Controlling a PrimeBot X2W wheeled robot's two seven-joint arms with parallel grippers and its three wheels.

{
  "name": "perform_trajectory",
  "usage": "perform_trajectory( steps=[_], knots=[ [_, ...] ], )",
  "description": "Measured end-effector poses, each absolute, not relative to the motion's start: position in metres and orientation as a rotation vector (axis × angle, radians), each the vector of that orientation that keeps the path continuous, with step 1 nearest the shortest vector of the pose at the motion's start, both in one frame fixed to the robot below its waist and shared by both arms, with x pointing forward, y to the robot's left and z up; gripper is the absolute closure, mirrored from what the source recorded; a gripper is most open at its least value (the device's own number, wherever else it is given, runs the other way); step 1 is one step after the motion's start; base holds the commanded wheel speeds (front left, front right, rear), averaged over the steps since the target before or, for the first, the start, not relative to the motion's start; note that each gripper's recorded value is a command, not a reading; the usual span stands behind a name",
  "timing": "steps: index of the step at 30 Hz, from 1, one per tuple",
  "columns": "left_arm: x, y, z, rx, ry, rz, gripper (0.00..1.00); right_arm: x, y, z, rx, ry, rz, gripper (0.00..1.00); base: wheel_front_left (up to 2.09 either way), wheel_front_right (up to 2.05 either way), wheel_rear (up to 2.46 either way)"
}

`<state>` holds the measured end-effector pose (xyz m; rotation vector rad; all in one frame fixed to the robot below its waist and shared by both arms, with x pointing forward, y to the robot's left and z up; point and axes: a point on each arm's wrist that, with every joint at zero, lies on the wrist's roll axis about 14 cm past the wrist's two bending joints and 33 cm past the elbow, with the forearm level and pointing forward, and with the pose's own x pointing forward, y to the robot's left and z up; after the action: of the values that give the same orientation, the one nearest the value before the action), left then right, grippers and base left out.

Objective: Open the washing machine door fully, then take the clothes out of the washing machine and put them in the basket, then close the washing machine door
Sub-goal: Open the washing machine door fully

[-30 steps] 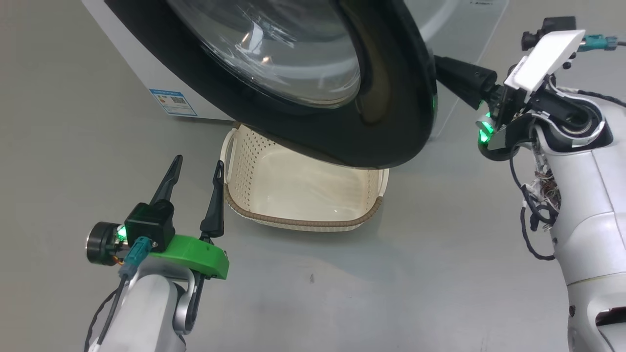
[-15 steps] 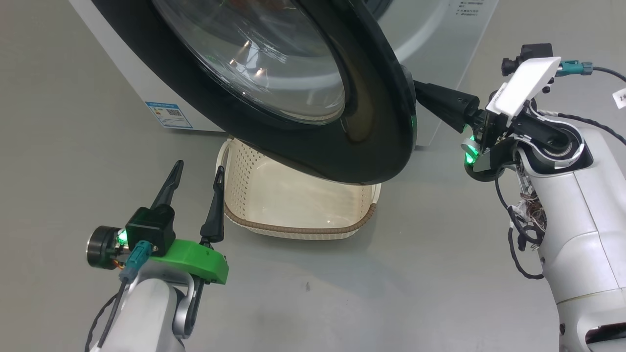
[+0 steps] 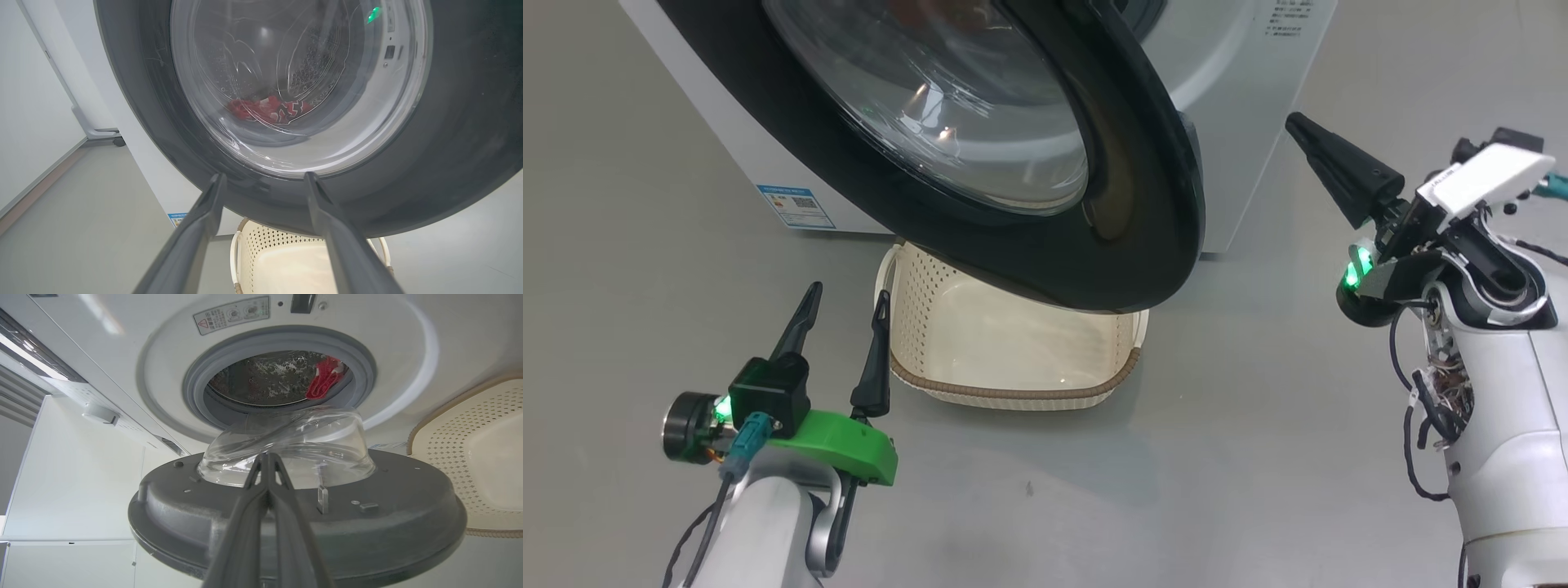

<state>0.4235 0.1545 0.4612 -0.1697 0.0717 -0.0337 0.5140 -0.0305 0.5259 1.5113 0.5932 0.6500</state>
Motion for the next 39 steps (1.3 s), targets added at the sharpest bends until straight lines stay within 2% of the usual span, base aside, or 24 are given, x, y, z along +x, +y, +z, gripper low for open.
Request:
perform_trajectory(
  steps=[3,4,5,6,18,30,39],
  knots=[
    [0.419,0.156,0.458,-0.174,0.081,-0.026,0.0,0.511,-0.047,0.522,1.536,0.542,0.59,1.0,0.0,0.0,0.0],
    [0.417,0.156,0.457,-0.175,0.084,-0.025,0.0,0.51,-0.053,0.521,1.541,0.522,0.565,0.79,0.0,0.0,0.0],
    [0.416,0.155,0.457,-0.176,0.086,-0.026,0.0,0.509,-0.059,0.521,1.54,0.499,0.541,0.24,0.0,0.0,0.0],
    [0.415,0.154,0.456,-0.177,0.088,-0.028,0.0,0.508,-0.066,0.522,1.534,0.471,0.521,0.0,0.0,0.0,0.0],
    [0.41,0.14,0.459,-0.179,0.083,-0.069,0.0,0.489,-0.139,0.524,1.288,0.215,0.278,0.0,0.0,0.0,0.0],
    [0.408,0.132,0.464,-0.182,0.073,-0.099,0.0,0.462,-0.182,0.51,0.638,0.098,0.17,0.0,0.0,0.0,0.0],
    [0.407,0.129,0.464,-0.183,0.074,-0.111,0.0,0.446,-0.195,0.502,0.238,0.025,0.182,0.0,0.0,0.0,0.0]
  ],
)
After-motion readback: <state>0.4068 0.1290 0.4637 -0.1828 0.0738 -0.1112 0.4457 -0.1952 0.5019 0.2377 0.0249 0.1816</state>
